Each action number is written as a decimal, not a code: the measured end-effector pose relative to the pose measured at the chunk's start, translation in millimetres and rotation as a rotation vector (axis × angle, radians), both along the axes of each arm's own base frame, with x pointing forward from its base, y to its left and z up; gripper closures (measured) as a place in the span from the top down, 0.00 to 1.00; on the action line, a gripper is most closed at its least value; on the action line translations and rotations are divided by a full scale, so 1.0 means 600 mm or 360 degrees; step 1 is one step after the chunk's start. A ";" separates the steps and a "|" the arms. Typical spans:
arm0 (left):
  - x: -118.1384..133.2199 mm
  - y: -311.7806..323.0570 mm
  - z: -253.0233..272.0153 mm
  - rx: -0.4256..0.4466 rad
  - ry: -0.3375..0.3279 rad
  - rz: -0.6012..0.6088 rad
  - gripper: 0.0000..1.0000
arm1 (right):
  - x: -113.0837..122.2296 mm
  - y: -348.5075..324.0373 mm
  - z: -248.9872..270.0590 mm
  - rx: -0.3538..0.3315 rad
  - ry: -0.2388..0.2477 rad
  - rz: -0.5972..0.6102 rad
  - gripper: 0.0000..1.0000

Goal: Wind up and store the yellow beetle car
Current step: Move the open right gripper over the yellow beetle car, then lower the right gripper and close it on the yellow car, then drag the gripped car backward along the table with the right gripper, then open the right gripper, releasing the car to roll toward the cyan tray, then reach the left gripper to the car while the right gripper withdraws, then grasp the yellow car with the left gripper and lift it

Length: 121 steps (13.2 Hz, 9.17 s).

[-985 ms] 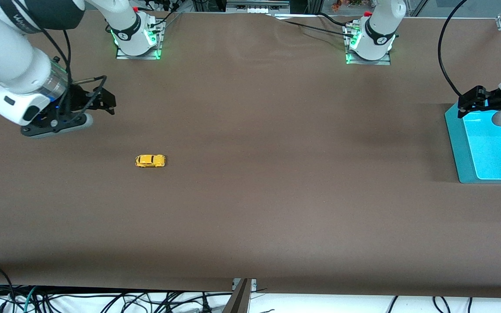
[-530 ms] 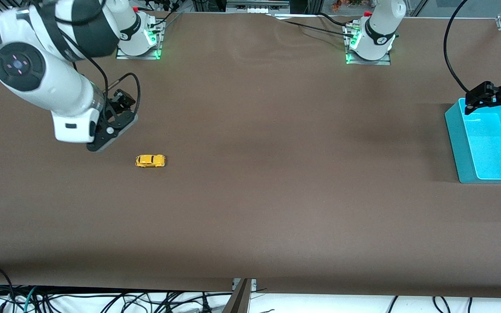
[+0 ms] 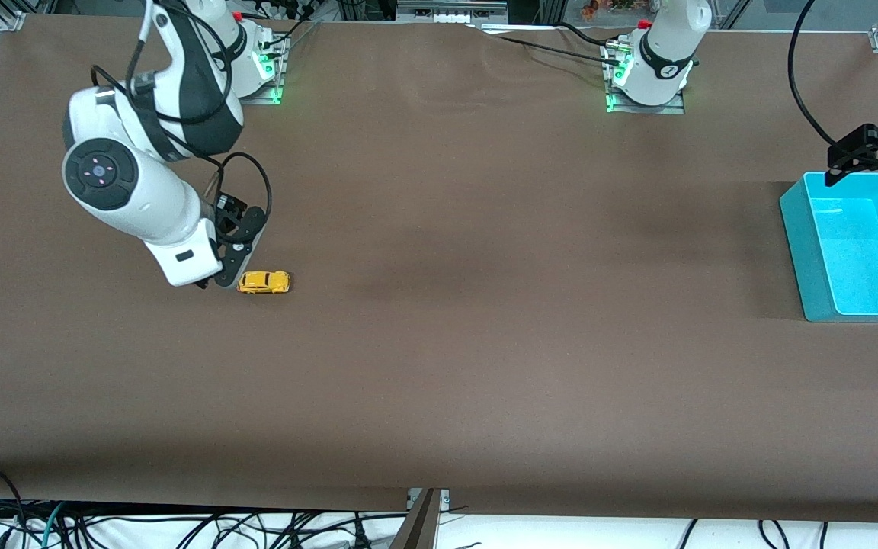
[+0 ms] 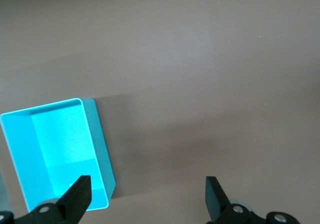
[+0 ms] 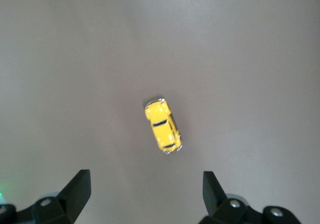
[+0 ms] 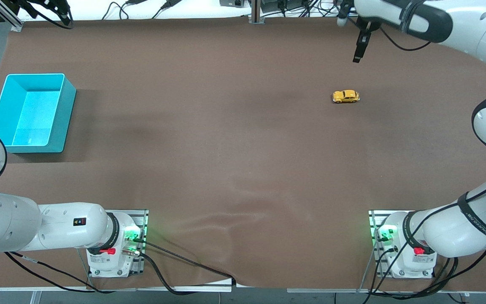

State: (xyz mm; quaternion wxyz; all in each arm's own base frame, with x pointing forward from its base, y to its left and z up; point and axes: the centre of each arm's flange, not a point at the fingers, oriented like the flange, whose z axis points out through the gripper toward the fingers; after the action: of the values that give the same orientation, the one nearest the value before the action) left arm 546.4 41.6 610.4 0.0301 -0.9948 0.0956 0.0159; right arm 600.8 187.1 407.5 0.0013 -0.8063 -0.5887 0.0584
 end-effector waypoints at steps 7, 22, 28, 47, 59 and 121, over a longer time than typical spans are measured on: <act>0.001 -0.016 -0.027 -0.0005 0.0038 -0.0030 1.00 | -0.050 -0.020 -0.176 0.0081 -0.0177 0.0324 0.99; 0.007 0.004 -0.037 -0.0006 0.0037 0.0005 1.00 | -0.094 -0.097 -0.340 0.0096 -0.0309 0.0653 0.99; 0.010 0.007 -0.044 -0.0007 0.0049 0.0010 1.00 | -0.095 -0.096 -0.344 0.0097 -0.0308 0.0692 0.49; 0.031 0.020 -0.079 -0.0022 0.0146 0.0033 1.00 | -0.082 -0.467 -0.343 0.0027 -0.0283 0.0742 0.41; 0.039 0.031 -0.096 -0.0025 0.0172 0.0051 1.00 | -0.048 -0.436 -0.326 0.0082 -0.0212 0.0788 1.00; -0.058 0.190 -0.448 -0.0286 0.0340 -0.1996 0.45 | -0.057 -0.336 0.321 -0.0192 -0.0062 -0.1785 1.00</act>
State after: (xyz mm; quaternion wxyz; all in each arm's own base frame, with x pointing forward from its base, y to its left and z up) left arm 511.3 155.3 341.5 -0.0595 -0.7416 0.6627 0.0863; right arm 566.6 -14.6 600.3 -0.0249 -0.9953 -0.0656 0.0674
